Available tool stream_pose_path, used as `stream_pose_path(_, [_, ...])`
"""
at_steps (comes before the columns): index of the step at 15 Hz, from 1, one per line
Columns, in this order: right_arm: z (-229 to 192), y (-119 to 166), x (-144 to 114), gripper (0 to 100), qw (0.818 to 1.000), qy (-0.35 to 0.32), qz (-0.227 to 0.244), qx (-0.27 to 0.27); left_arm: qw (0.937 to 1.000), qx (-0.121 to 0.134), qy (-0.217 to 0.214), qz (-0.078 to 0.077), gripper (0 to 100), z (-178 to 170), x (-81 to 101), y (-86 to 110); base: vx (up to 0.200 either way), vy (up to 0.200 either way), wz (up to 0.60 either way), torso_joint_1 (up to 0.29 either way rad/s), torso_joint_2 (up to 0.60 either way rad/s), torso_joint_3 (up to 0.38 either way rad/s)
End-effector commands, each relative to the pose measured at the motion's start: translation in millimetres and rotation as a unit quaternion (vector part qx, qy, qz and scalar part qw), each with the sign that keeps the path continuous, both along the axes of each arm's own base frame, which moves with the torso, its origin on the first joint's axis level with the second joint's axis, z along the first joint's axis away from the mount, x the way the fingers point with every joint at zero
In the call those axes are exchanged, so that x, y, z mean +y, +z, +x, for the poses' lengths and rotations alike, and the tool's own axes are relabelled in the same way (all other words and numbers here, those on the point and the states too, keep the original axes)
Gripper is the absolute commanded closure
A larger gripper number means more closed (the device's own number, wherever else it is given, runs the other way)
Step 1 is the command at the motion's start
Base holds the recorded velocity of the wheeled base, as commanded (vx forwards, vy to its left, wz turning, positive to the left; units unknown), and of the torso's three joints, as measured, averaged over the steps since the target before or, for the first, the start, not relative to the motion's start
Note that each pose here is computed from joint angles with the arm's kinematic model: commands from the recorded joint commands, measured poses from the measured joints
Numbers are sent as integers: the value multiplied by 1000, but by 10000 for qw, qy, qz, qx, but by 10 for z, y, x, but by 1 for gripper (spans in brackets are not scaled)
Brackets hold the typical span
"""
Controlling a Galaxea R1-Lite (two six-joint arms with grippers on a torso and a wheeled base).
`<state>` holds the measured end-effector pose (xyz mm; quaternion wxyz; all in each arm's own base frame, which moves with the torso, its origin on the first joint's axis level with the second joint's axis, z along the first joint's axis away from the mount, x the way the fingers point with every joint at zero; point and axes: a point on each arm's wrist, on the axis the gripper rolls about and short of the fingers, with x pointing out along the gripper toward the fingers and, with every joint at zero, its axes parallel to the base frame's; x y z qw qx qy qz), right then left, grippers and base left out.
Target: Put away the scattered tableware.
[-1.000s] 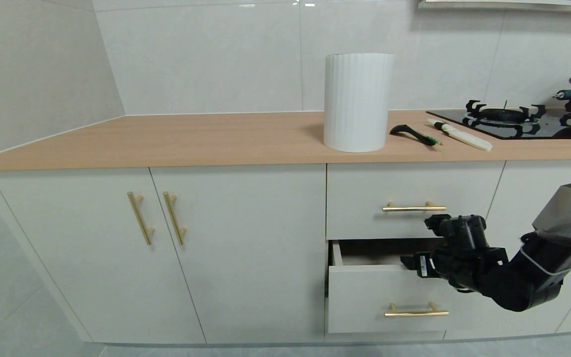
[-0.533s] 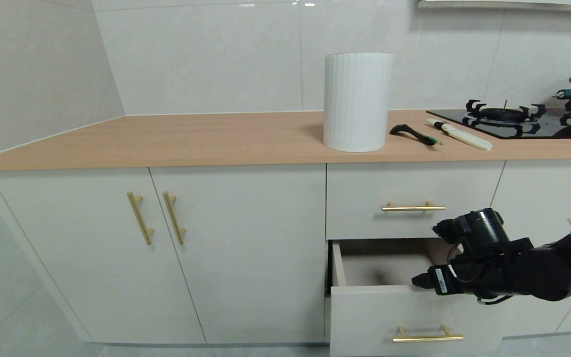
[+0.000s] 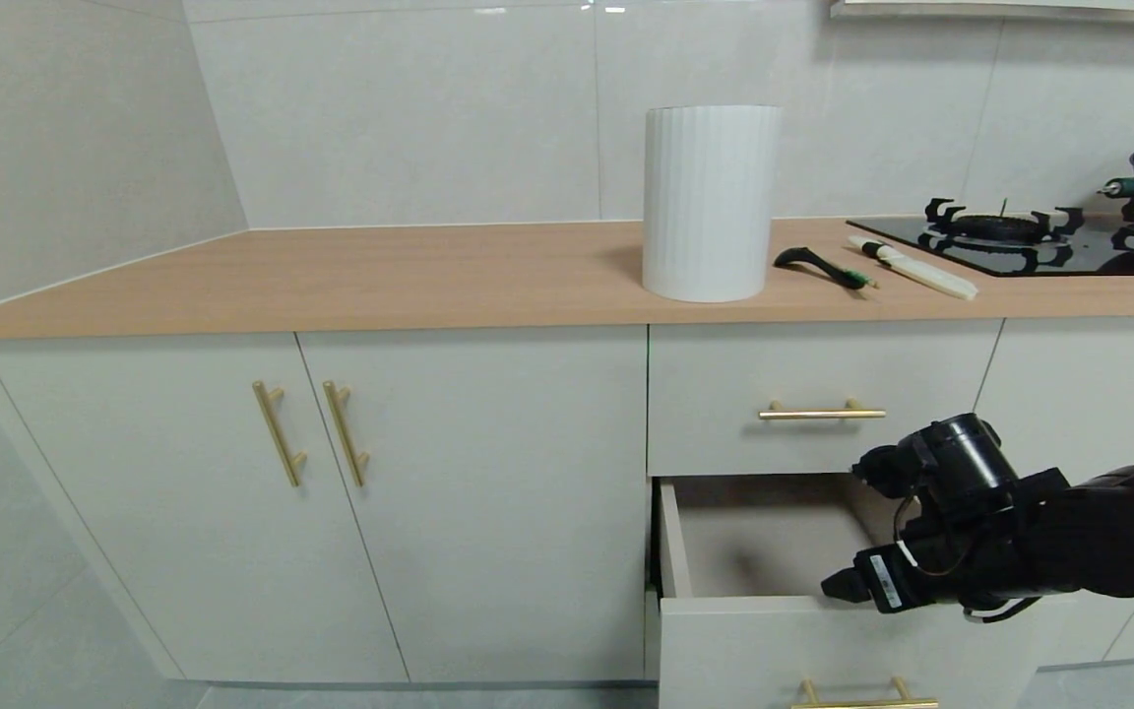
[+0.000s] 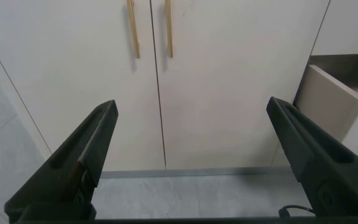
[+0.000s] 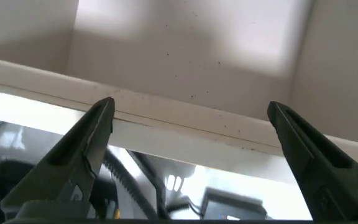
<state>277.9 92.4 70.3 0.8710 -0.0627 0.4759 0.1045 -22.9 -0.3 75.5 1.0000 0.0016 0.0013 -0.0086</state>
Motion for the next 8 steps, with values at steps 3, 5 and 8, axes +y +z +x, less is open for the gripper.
stream_pose_path(3, [-32, -36, 23, 0, 9998, 84, -63, 150, 10000, 3, 2, -1, 0, 0, 0, -1, 0, 0, 0, 0, 0, 0])
stream_pose_path(5, [-83, 8, 10, 0, 9988, 132, -186, 442, 10000, 3, 2, -1, 0, 0, 0, -1, 0, 0, 0, 0, 0, 0])
stream_pose_path(8, [-201, 111, -14, 0, 9953, 293, -393, 839, 10000, 3, 2, -1, 0, 0, 0, -1, 0, 0, 0, 0, 0, 0])
